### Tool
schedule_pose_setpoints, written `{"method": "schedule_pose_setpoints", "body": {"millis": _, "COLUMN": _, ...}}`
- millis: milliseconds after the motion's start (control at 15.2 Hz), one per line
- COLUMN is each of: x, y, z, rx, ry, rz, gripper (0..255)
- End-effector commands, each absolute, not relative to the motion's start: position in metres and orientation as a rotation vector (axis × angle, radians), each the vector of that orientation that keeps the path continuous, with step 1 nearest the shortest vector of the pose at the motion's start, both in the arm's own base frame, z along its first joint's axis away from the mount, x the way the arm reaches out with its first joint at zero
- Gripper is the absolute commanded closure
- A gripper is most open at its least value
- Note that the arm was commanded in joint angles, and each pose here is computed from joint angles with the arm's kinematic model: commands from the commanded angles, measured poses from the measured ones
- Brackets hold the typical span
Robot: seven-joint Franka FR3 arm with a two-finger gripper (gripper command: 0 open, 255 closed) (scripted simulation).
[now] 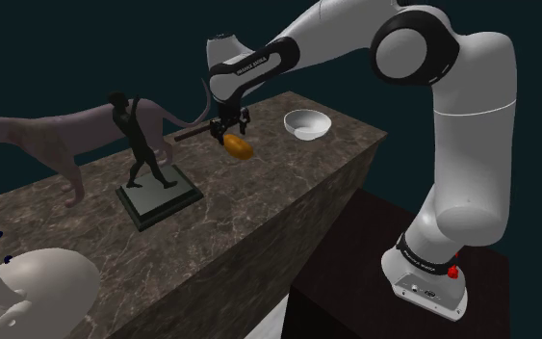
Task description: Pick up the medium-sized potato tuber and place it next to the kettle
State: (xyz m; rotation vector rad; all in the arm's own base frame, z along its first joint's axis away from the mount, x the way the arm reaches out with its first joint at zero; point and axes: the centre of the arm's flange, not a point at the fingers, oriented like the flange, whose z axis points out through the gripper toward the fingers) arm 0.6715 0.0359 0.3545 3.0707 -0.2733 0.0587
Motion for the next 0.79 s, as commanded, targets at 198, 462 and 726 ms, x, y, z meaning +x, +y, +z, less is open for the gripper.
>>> {"method": "schedule_pose_setpoints", "body": {"millis": 198, "x": 0.673, "y": 0.035, "z": 0.331, "rx": 3.071, "ry": -0.273, "rz": 0.06, "gripper": 0}}
{"method": "schedule_pose_setpoints", "body": {"millis": 462, "x": 0.673, "y": 0.035, "z": 0.331, "rx": 3.071, "ry": -0.273, "rz": 0.06, "gripper": 0}}
{"method": "schedule_pose_setpoints", "body": {"millis": 726, "x": 0.673, "y": 0.035, "z": 0.331, "rx": 3.071, "ry": -0.273, "rz": 0.059, "gripper": 255}}
